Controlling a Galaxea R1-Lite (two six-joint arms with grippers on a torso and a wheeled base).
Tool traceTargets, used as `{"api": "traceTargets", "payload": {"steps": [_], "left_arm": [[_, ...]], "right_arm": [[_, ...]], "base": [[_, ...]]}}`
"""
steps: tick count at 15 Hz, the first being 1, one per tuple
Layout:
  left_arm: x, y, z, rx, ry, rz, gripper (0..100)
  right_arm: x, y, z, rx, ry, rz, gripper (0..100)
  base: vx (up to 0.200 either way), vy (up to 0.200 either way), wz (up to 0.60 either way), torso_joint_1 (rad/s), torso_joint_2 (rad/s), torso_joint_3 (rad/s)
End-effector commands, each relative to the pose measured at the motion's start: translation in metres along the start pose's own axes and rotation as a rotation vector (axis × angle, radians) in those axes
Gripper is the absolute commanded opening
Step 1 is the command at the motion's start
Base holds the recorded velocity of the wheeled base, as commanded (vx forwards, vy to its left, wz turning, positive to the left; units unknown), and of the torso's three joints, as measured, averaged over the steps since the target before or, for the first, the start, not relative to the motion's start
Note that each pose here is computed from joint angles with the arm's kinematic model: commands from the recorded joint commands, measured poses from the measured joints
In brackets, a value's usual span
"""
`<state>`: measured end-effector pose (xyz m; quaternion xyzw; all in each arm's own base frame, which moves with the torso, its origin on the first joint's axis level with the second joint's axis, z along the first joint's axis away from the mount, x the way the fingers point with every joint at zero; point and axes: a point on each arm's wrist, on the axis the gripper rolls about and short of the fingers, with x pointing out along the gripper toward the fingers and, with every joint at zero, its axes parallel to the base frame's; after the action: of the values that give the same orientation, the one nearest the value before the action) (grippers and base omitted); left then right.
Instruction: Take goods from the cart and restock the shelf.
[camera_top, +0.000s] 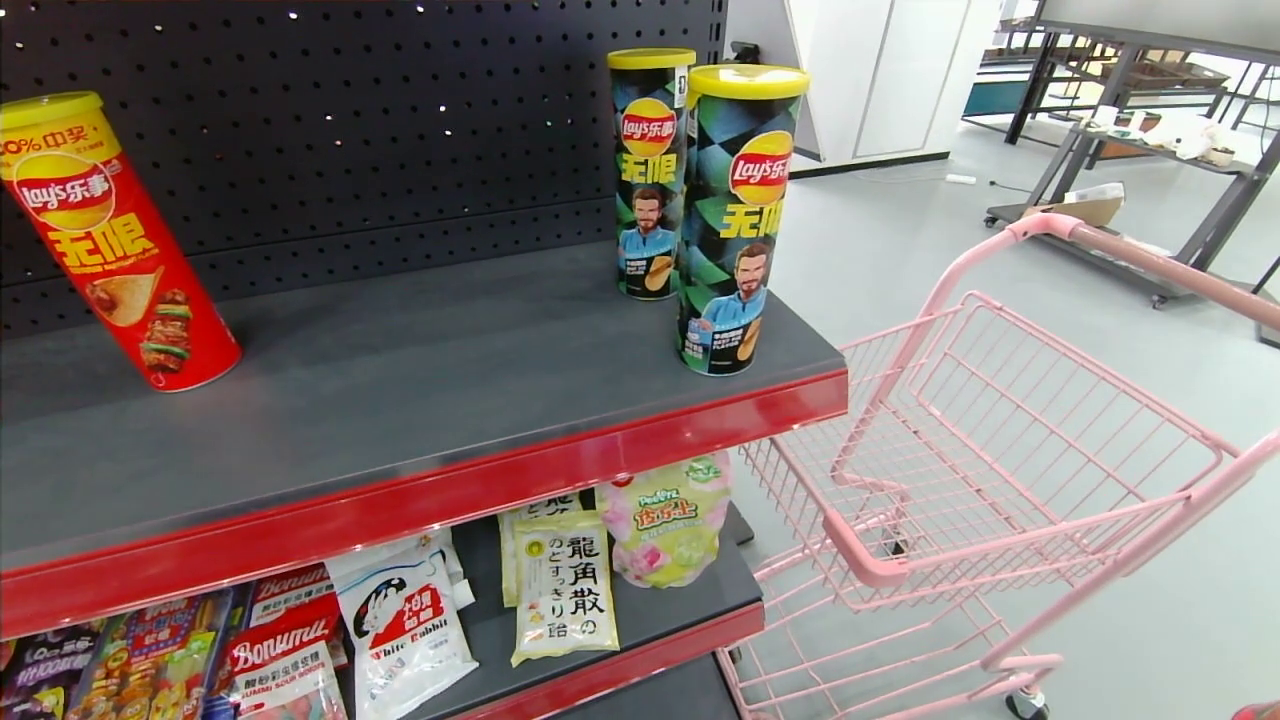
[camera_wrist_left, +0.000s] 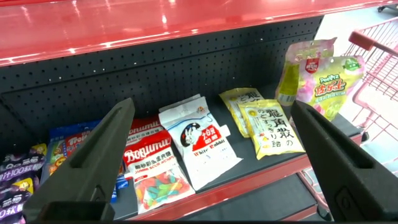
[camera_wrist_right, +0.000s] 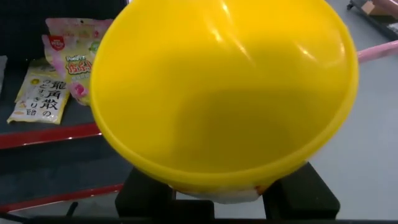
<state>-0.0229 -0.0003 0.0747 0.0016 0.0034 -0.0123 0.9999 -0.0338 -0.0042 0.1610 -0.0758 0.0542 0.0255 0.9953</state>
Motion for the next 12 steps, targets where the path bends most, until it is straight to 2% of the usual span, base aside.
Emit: {"api": "traceTargets", "payload": {"steps": [1,9,12], "left_arm": [[0.0,0.0,0.0,0.001,0.001,0.0,100],[0.0,0.0,0.0,0.001,0.001,0.0,100],[0.0,0.0,0.0,0.001,0.001,0.0,100]], "right_arm": [[-0.004,0.001,-0.007,0.001,-0.02,-0.003,0],[-0.003,0.003,-0.02,-0.007,-0.012,-0.002,0],[-0.003,0.002,-0.019,-0.017,-0.011,0.003,0]], "base": [[0.0,0.0,0.0,0.0,0.0,0.0],[0.0,0.0,0.0,0.0,0.0,0.0],[0.0,0.0,0.0,0.116,-0.36,-0.22]]}}
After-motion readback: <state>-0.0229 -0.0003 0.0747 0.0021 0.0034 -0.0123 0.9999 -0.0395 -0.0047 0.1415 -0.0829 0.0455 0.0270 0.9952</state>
